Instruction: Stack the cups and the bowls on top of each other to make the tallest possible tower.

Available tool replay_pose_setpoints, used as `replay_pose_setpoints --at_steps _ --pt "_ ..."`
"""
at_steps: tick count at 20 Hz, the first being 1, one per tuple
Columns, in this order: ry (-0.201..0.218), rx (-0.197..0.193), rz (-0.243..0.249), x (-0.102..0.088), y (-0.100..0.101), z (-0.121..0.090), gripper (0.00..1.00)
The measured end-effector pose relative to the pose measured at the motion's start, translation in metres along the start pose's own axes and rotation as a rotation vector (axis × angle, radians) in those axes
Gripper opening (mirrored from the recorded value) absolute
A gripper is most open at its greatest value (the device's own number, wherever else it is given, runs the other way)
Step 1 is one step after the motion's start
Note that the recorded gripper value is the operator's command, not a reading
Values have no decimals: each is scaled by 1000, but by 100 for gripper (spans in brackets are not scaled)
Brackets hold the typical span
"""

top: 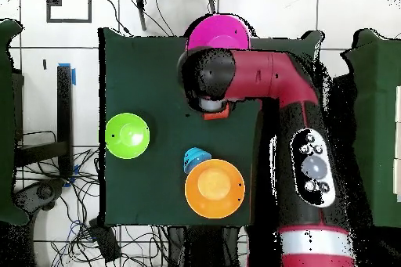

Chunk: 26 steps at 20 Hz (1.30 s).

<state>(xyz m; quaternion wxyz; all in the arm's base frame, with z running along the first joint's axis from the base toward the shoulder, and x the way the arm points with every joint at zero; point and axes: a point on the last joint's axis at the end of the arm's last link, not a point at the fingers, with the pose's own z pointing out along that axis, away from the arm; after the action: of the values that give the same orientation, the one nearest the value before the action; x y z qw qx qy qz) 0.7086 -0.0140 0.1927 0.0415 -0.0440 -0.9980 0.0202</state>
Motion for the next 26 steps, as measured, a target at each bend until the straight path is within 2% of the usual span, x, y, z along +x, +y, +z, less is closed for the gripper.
replay_pose_setpoints --at_steps 1,3,4,5,7,10,11,13,16,17,19,22,26 --pt "5 -4 -1 16 3 -2 100" --pt "15 -8 1 28 4 -5 100" --pt "28 -13 6 39 4 -9 100" --pt "53 -24 27 61 1 -21 100" --pt "66 -33 49 77 -4 -34 100" --pt "61 -44 106 106 -20 -61 100" --pt "59 -44 114 110 -22 -65 100" --pt "44 -38 163 134 -36 -86 100" --pt "30 -30 195 154 -43 -101 100" --pt "22 -23 214 171 -46 -111 100" --pt "19 -17 224 182 -48 -115 100" --pt "21 -4 249 212 -51 -120 100" --pt "21 -2 256 227 -51 -111 100"
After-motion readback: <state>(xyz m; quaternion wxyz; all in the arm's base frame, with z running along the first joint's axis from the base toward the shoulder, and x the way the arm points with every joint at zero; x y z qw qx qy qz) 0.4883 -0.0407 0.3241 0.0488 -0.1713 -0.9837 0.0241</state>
